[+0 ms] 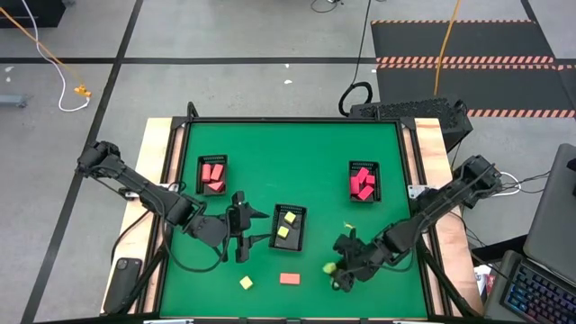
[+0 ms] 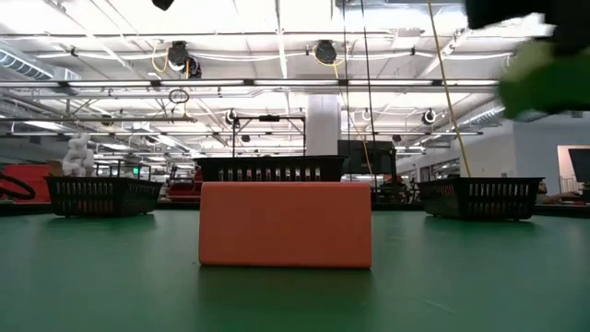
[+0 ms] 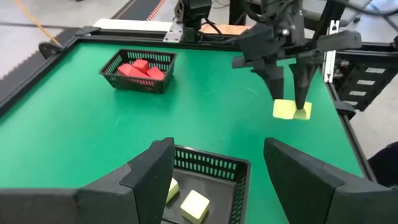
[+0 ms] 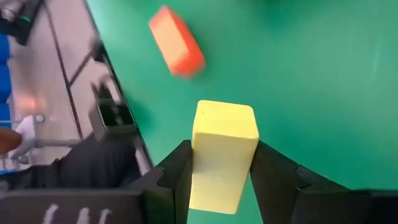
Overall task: Sort & place blocks by color
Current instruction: Put the light green block into the center black basket
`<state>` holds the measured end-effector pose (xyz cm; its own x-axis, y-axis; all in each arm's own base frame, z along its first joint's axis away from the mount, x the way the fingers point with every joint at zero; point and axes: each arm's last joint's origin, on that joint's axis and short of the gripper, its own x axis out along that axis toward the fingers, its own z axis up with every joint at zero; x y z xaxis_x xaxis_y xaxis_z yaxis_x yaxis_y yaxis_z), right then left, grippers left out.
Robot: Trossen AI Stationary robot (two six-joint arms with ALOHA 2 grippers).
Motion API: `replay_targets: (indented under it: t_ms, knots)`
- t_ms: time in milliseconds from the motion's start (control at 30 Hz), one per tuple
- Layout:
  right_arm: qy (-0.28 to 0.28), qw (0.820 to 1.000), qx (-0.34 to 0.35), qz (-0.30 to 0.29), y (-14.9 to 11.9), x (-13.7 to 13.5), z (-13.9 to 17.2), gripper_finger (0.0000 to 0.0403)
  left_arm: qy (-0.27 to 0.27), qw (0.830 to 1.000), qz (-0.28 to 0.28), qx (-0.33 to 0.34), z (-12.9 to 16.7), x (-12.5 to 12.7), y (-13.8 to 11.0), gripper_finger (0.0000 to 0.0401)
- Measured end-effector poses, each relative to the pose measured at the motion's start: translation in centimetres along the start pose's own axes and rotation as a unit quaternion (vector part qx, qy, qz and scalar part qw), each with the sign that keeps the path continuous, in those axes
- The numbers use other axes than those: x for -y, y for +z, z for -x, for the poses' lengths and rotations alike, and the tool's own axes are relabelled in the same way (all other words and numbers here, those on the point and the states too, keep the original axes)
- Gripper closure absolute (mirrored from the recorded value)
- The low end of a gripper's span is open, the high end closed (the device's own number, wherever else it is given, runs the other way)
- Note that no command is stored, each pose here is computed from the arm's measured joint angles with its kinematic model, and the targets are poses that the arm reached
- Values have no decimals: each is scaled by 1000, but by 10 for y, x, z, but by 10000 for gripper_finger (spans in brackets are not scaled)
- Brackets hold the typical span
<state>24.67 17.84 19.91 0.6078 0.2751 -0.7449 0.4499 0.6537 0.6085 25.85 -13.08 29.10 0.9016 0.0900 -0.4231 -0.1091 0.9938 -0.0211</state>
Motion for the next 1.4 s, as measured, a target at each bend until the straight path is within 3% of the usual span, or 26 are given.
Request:
replay_targets:
  t_ms: [133,267,533,700,933,1167,1400]
  knots:
    - [16,994,88,70,23,-3,-1,280,1,1000,-23,1,0,0,0,151]
    - [26,971,180,153,48,-8,-2,275,-1,999,-52,13,0,1,3,151]
    - [-10,934,253,251,79,-3,-2,280,-8,999,-36,38,-1,3,7,151]
    - [-33,930,265,253,91,3,-2,280,3,999,-13,35,-11,1,6,151]
    - [-69,931,261,246,105,20,-27,277,28,999,1,30,-27,-9,5,151]
    - [-48,942,235,235,117,31,-40,203,44,998,47,27,-34,-17,5,151]
    - [-52,931,242,268,120,29,-33,156,46,997,58,19,-34,-18,3,151]
